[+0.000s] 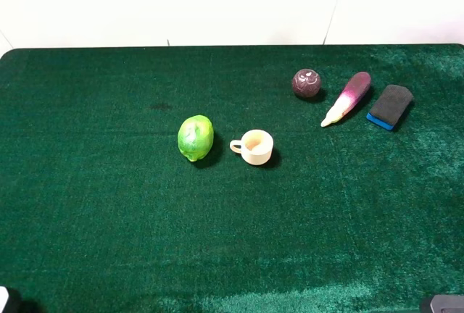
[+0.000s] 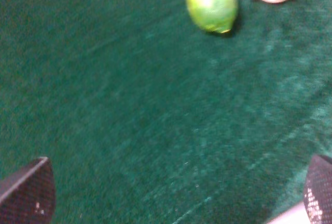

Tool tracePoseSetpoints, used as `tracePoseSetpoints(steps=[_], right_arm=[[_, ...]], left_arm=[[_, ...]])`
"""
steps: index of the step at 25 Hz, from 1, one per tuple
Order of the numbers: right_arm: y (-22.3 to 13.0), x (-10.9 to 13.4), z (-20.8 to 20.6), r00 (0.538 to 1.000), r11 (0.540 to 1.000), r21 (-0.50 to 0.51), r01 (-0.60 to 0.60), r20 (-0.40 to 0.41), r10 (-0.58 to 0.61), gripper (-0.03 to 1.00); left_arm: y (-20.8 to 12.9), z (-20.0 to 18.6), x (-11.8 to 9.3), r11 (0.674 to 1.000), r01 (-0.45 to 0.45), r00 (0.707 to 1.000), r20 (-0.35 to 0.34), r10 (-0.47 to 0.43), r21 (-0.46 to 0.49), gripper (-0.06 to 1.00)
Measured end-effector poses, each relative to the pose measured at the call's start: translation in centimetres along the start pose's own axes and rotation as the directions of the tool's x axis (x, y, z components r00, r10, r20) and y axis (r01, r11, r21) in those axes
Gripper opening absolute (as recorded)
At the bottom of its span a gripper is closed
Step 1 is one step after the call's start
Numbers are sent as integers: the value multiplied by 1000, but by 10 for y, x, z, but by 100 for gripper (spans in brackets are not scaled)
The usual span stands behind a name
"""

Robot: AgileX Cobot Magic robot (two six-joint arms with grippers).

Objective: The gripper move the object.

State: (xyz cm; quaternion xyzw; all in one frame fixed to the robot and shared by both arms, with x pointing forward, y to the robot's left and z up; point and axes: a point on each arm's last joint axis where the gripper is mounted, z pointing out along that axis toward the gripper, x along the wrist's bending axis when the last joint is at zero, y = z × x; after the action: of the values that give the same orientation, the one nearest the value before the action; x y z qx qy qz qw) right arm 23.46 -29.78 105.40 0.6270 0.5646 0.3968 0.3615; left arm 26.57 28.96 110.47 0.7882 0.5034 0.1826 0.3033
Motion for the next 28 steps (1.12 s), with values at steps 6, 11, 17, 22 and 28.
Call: tracePoseSetpoints(steps=[6,11,17,22,28], right_arm=[[0,0,0,1000,1000,0,0,0,0,69],[0,0,0,1000,1000,0,0,0,0,69],[0,0,0,1000,1000,0,0,0,0,69],[0,0,0,1000,1000,0,0,0,0,69],[0,0,0,1000,1000,0,0,0,0,69]], left_arm=[[-35,9,3,987,139,981,-126,-148,-77,97],[-55,23,3,969,225,948,-206,-242,-101,97],[-64,26,0,949,252,928,-231,-293,-192,97],[-72,20,-5,944,200,933,-243,-265,-261,97],[-72,19,-6,950,170,939,-249,-236,-260,97]])
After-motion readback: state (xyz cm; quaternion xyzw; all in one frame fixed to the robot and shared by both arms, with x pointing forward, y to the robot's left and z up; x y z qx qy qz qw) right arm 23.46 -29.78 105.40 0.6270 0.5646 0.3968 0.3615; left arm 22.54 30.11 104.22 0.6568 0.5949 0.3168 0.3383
